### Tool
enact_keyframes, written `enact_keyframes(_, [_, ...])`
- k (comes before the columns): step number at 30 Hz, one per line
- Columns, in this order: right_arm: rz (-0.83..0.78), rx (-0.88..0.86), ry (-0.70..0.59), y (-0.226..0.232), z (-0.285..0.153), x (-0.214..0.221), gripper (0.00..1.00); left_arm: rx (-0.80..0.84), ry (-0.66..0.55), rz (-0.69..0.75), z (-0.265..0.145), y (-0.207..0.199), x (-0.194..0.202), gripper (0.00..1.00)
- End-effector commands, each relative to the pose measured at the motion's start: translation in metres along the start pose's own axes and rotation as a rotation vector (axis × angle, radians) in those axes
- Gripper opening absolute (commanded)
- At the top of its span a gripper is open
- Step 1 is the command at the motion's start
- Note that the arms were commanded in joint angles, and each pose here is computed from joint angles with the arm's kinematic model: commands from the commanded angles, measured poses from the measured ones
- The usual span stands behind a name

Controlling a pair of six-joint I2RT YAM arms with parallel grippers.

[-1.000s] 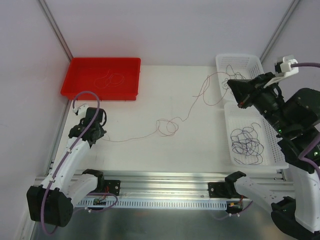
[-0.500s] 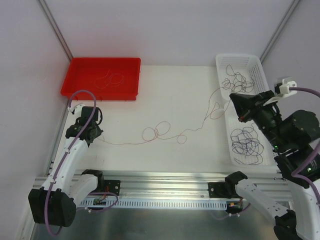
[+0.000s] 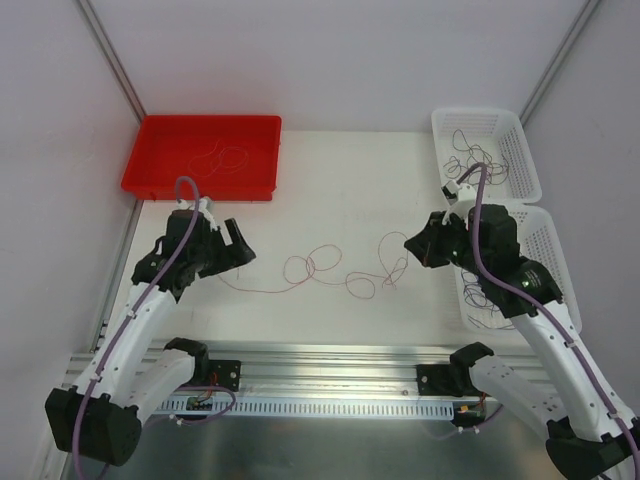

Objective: Untangle the cables

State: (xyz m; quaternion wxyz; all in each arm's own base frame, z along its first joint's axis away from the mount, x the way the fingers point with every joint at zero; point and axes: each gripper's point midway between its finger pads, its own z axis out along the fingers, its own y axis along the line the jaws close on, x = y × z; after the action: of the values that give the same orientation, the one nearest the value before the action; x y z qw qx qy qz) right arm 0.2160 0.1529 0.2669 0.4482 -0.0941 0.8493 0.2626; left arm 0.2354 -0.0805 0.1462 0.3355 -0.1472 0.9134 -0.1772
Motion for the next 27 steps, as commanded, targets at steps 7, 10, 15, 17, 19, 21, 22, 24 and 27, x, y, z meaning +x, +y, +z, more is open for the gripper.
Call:
enact_keyframes(7, [0.036,-0.074,-0.014,0.015,-0.010,-0.001,0.01,0.477,0.012,0.525,0.006,-0.149,0.038,0.82])
enact_keyframes(10, [0.034,-0.093,-0.025,0.020,-0.016,-0.004,0.01,0.476,0.018,0.721,0.030,-0.163,0.052,0.84])
enact_keyframes(15, [0.036,-0.120,-0.041,0.027,-0.028,-0.007,0.01,0.521,0.083,0.888,0.068,-0.189,0.075,0.82])
enact_keyframes(17, [0.036,-0.125,-0.054,0.029,-0.033,-0.008,0.01,0.514,0.102,0.918,0.079,-0.194,0.082,0.79])
enact_keyframes(19, [0.039,-0.132,-0.057,0.030,-0.036,-0.009,0.01,0.473,0.113,0.987,0.098,-0.196,0.089,0.76])
enact_keyframes(21, [0.039,-0.147,-0.061,0.033,-0.039,-0.010,0.01,0.457,0.141,1.029,0.112,-0.197,0.099,0.71])
enact_keyframes(22, [0.041,-0.152,-0.062,0.035,-0.040,-0.010,0.01,0.440,0.140,1.036,0.117,-0.197,0.099,0.69])
enact_keyframes(24, [0.042,-0.155,-0.062,0.036,-0.042,-0.010,0.01,0.439,0.155,1.027,0.122,-0.200,0.104,0.66])
enact_keyframes(27, [0.037,-0.151,-0.059,0.035,-0.043,-0.008,0.01,0.519,0.148,0.976,0.111,-0.213,0.108,0.66])
